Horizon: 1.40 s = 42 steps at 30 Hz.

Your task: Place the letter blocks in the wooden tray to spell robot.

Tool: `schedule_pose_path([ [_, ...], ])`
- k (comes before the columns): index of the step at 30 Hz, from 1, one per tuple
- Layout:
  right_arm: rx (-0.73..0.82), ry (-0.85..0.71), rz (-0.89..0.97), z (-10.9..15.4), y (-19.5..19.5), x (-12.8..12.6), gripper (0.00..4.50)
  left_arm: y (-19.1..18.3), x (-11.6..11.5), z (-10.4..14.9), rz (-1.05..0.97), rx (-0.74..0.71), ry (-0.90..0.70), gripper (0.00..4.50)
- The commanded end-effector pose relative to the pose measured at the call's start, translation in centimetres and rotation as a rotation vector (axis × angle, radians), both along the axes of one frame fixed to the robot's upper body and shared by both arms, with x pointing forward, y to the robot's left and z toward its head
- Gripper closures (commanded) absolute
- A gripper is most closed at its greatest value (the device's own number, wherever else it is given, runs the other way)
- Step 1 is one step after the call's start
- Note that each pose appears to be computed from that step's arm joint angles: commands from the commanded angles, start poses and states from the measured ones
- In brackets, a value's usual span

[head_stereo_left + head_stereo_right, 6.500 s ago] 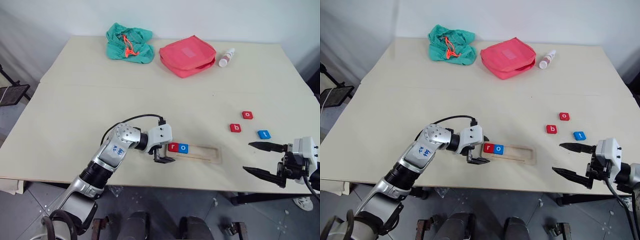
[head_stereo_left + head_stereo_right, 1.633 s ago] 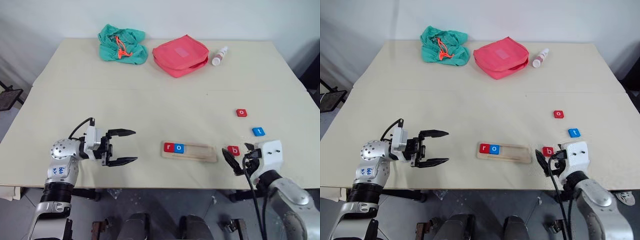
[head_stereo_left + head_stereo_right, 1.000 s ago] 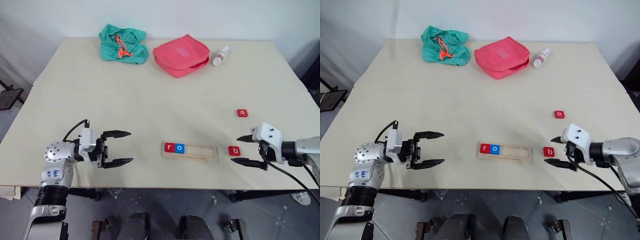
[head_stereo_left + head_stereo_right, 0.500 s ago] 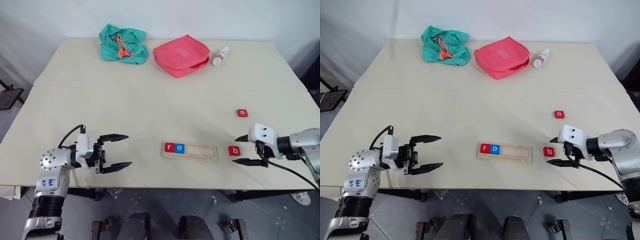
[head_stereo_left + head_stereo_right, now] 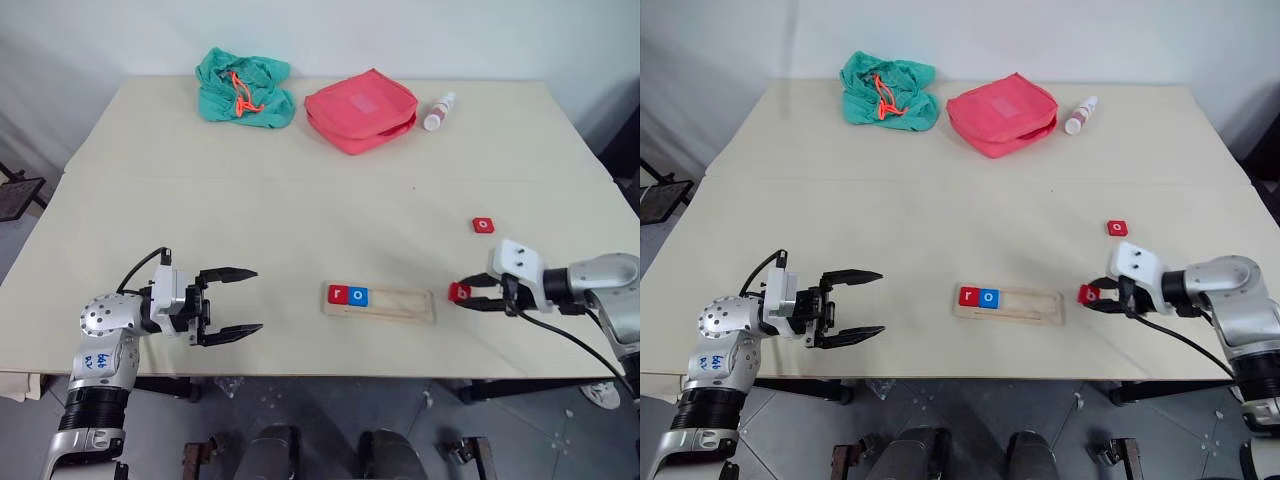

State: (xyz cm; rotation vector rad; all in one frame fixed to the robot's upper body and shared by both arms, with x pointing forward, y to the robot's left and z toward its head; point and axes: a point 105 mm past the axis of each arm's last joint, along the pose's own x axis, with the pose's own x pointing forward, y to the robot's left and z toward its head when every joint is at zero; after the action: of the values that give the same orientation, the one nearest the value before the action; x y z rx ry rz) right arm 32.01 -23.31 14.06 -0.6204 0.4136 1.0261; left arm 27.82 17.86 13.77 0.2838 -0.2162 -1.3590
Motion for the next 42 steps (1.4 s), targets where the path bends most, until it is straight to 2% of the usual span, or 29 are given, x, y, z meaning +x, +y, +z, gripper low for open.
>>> schedule_pose_path([
  [1, 0.045, -0.061, -0.008, 3.7, 2.0, 0.1, 3.04, 0.3, 0.3, 0.6, -0.013, 0.010, -0.037, 0.00],
  [8, 0.000, 0.035, 0.057, 3.6, 6.5, -1.4, 3.04, -0.2, 0.9, 0.7, -0.019, 0.002, -0.046, 0.00],
  [14, -0.014, 0.068, 0.126, 3.4, 9.7, -1.2, 3.04, -0.5, 1.0, 0.7, -0.019, -0.006, -0.052, 0.00],
  [25, -0.137, 0.109, 0.193, 1.8, 11.7, -0.4, 3.04, -0.4, 0.6, 0.5, 0.008, -0.013, -0.060, 0.00],
  [42, -0.160, 0.114, 0.200, 1.3, 12.3, -0.3, 3.04, -0.6, 0.6, 0.6, 0.031, -0.022, -0.068, 0.00],
])
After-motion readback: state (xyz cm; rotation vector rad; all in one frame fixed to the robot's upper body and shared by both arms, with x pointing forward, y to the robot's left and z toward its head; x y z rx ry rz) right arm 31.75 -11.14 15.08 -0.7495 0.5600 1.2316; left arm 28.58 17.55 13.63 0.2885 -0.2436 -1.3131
